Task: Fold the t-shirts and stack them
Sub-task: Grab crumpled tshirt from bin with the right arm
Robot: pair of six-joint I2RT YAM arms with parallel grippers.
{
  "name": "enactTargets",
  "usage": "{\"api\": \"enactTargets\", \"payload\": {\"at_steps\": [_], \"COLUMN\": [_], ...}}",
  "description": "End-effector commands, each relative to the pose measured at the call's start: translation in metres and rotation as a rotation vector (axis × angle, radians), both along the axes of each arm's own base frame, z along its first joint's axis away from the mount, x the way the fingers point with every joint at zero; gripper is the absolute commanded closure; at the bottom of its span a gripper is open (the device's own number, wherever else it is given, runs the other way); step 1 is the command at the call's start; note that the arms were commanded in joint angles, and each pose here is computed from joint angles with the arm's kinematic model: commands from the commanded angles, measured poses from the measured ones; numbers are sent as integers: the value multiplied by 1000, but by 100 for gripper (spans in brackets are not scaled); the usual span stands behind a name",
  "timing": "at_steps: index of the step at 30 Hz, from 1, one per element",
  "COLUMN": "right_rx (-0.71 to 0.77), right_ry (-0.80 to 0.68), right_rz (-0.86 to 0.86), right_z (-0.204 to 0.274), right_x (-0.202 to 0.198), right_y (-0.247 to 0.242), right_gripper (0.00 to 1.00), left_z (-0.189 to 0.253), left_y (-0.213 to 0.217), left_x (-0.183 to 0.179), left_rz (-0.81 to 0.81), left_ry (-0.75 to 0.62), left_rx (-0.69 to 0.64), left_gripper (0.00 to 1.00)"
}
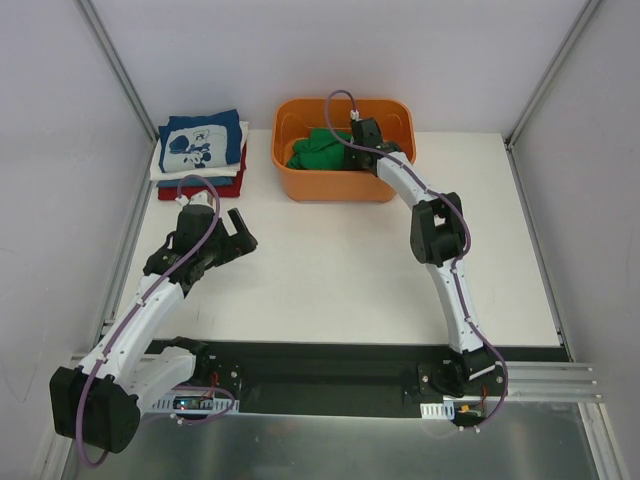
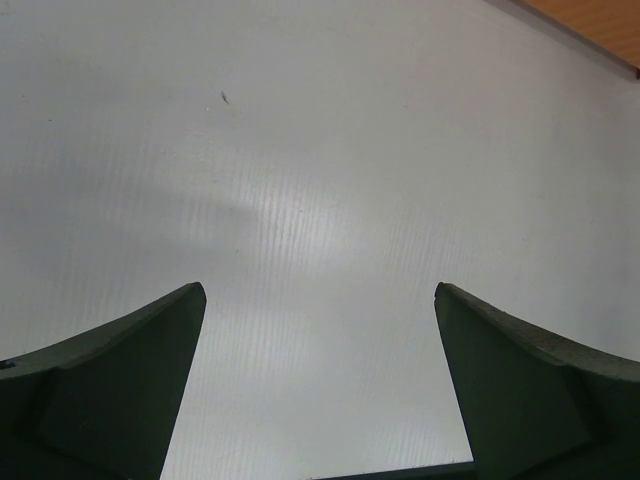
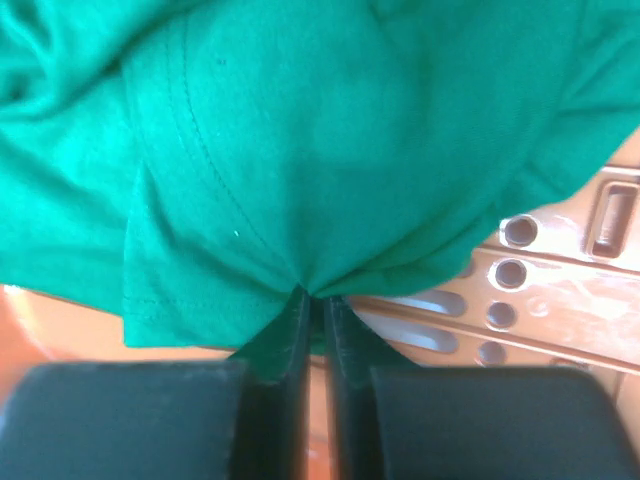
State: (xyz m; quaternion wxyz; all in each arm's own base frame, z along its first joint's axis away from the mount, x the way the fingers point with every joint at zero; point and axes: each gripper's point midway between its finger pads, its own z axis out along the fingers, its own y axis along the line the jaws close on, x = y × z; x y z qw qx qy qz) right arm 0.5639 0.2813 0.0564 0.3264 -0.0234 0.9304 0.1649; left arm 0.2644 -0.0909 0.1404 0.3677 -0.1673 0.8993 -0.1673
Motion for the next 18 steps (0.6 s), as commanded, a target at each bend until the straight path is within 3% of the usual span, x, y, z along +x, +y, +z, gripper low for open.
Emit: {"api": "enactTargets", "payload": {"at_steps": [1, 7, 12, 18], "right_rx": [102, 305, 435, 464], "right_ry": [-93, -373, -593, -674], "right_rz": [27, 68, 138, 203], "right_z": [46, 185, 307, 352], "right_x": [12, 27, -5, -39], "right_y": [16, 26, 29, 33], "right_gripper": [99, 99, 99, 99], "left_z": [14, 23, 28, 33], "left_y": [-2, -4, -4, -4], "left_x": [3, 5, 8, 8], "left_rz": [-10, -14, -14, -17], "left_ry": [-46, -69, -81, -95], "left_rx": [-18, -25, -28, -31], "left_gripper": [1, 1, 1, 1]}}
